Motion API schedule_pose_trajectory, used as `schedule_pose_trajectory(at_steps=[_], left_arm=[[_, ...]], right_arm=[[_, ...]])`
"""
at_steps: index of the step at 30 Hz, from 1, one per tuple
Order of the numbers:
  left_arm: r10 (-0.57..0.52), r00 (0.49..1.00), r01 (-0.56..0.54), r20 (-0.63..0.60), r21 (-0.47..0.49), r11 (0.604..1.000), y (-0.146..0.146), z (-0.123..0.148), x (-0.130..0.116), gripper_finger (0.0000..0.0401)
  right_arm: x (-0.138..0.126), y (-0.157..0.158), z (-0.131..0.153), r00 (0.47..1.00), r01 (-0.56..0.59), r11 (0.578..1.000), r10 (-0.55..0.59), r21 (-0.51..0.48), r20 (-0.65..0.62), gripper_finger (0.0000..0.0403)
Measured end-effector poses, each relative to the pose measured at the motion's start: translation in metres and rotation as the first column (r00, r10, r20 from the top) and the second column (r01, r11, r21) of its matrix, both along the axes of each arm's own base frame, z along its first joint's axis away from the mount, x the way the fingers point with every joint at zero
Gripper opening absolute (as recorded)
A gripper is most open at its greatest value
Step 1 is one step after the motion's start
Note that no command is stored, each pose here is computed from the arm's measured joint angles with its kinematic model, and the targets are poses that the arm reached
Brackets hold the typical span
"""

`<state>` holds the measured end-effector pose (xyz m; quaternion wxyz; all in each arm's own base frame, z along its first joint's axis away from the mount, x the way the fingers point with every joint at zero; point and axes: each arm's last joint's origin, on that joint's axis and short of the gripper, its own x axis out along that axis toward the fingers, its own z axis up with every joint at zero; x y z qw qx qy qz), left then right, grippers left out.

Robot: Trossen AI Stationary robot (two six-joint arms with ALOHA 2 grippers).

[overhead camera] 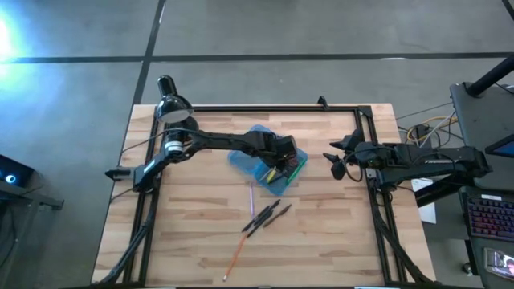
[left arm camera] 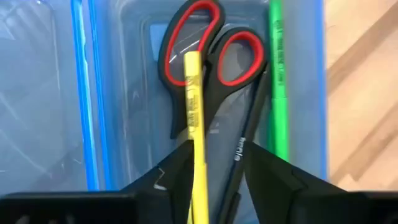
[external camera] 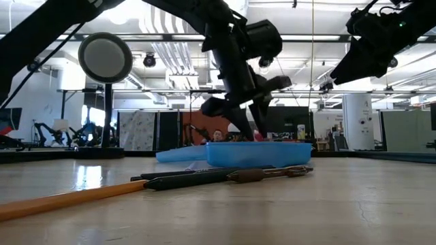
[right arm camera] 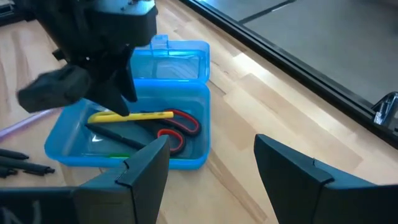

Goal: Pick & place school supplies into a supply box
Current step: Put the brown pen into the blue supply box

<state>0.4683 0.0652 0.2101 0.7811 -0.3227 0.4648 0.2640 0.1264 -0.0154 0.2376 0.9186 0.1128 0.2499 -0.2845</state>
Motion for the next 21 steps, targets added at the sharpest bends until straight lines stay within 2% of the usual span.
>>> schedule_pose_trajectory(at_steps=[6, 14, 17, 21], left_arm=[[-0.016, 1.000, 0.016, 0.014, 0.001, 1.000, -0.009, 0.028, -0.011, 0.0127], [0.030, 0.997, -0.024, -0.078, 0.074, 0.997, -0.031, 0.060, -0.039, 0.0128], [0.042, 0.995, -0.034, -0.096, 0.082, 0.996, -0.040, 0.064, -0.045, 0.0128], [0.038, 0.979, -0.025, -0.200, 0.069, 0.997, -0.058, 0.055, -0.055, 0.0128]], right_arm=[[0.000, 0.000, 0.003, 1.000, 0.000, 1.000, 0.000, -0.001, 0.012, 0.0226], [0.000, 0.000, 0.006, 1.000, 0.001, 1.000, -0.001, -0.001, 0.023, 0.0226], [0.000, 0.000, 0.006, 1.000, 0.001, 1.000, -0.001, -0.001, 0.023, 0.0226], [0.000, 0.000, 0.006, 1.000, 0.002, 1.000, -0.002, -0.001, 0.022, 0.0226]])
